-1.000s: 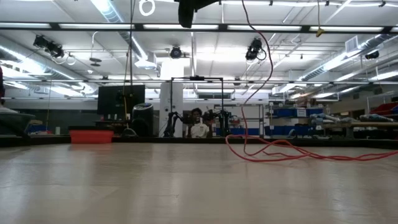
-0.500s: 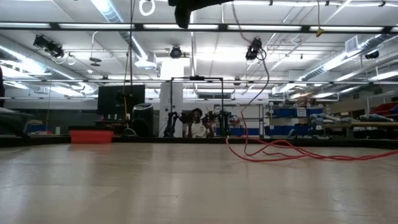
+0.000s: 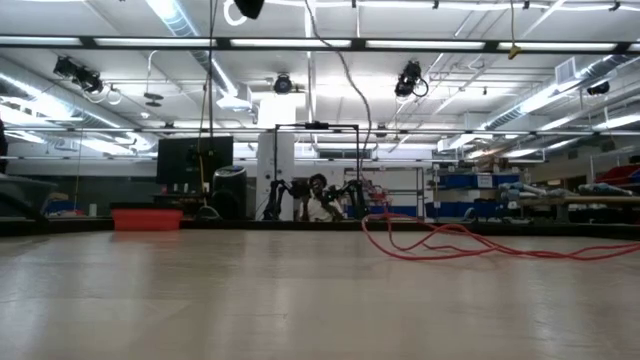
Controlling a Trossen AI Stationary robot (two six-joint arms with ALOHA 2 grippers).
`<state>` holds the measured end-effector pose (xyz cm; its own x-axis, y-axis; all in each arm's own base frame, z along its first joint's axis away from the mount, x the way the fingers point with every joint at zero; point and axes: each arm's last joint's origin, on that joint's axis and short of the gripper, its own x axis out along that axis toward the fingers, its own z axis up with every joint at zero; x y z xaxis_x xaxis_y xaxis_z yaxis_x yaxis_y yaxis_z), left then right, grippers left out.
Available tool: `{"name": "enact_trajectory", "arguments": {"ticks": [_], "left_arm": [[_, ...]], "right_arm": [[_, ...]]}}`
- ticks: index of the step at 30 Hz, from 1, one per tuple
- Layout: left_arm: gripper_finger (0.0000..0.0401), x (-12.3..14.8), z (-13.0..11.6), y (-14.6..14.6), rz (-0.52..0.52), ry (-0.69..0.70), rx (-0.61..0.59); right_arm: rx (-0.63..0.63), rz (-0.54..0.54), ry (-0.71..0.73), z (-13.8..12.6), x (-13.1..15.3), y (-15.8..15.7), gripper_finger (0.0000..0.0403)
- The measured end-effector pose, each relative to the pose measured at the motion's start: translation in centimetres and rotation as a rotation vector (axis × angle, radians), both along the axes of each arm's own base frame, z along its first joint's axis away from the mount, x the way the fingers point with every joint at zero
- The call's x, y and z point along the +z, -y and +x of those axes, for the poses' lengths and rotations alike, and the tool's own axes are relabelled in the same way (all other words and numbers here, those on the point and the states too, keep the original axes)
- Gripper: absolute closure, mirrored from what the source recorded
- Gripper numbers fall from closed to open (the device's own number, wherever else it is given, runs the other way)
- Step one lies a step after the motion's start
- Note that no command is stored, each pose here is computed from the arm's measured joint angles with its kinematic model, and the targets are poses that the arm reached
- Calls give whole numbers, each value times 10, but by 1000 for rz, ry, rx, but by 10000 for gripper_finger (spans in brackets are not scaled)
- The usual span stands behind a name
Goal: Coil cords
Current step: Coil the red wire onto the spool
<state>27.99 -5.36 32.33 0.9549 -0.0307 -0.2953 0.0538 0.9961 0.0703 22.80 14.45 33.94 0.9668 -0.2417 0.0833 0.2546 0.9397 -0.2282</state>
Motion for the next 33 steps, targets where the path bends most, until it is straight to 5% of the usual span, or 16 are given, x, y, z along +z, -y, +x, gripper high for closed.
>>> {"name": "enact_trajectory", "arguments": {"ticks": [8,22,33], "left_arm": [[401,8,-8,-1,43,26,28],[401,-4,10,23,421,83,-145],[401,-1,29,32,622,279,-133]], "right_arm": [[-24,220,-227,-5,-34,5,402],[233,629,-455,13,-51,30,401],[495,625,-413,22,-39,31,401]]}}
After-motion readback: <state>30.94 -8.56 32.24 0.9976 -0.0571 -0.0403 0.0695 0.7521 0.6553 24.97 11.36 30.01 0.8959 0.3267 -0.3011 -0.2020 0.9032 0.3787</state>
